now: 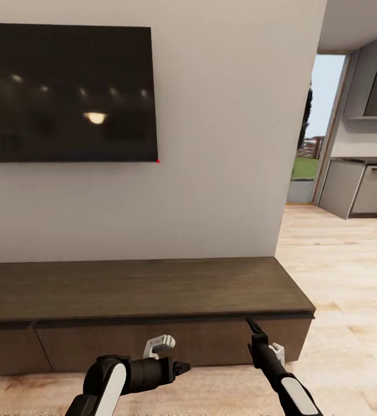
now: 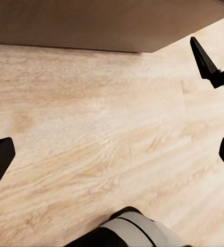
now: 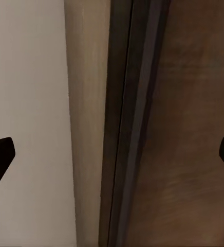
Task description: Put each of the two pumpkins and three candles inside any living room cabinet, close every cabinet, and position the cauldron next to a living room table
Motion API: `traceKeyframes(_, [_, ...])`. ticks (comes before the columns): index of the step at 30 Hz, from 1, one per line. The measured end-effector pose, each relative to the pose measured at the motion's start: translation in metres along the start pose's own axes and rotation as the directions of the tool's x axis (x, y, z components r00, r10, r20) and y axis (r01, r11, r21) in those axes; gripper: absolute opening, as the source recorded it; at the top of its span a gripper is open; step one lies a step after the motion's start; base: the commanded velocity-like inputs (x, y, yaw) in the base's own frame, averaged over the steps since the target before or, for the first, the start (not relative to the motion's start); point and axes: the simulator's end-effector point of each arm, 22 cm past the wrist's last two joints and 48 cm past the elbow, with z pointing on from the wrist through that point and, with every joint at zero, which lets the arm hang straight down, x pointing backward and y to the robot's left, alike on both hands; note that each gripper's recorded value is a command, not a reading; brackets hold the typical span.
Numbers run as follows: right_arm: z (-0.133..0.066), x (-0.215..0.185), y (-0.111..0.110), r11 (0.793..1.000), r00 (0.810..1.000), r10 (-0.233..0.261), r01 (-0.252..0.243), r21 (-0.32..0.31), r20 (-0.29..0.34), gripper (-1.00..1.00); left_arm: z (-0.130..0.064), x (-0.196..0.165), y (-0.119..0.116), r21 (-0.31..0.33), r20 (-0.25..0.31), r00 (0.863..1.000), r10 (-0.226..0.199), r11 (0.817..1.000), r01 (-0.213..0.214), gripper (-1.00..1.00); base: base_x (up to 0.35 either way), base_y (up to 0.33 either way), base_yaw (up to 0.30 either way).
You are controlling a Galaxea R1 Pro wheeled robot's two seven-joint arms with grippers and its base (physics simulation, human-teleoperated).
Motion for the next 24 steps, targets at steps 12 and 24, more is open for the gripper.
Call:
traceKeyframes(12, [0.000, 0.000, -0.016, 0.999, 1.000, -0.001, 0.001, -0.051, 0.001, 1.00, 0.015, 0.018, 0.014, 0.001, -0.004, 1.000, -0.001, 1.000, 0.001, 1.00, 0.000, 0.000, 0.000])
traceKeyframes(24, [0.003, 0.001, -0.039, 1.000, 1.000, 0.005, -0.005, -0.011, -0.001, 1.00, 0.026, 0.027, 0.024, -0.005, -0.035, 0.999, -0.027, 1.000, 0.026, 1.00, 0.000, 0.000, 0.000])
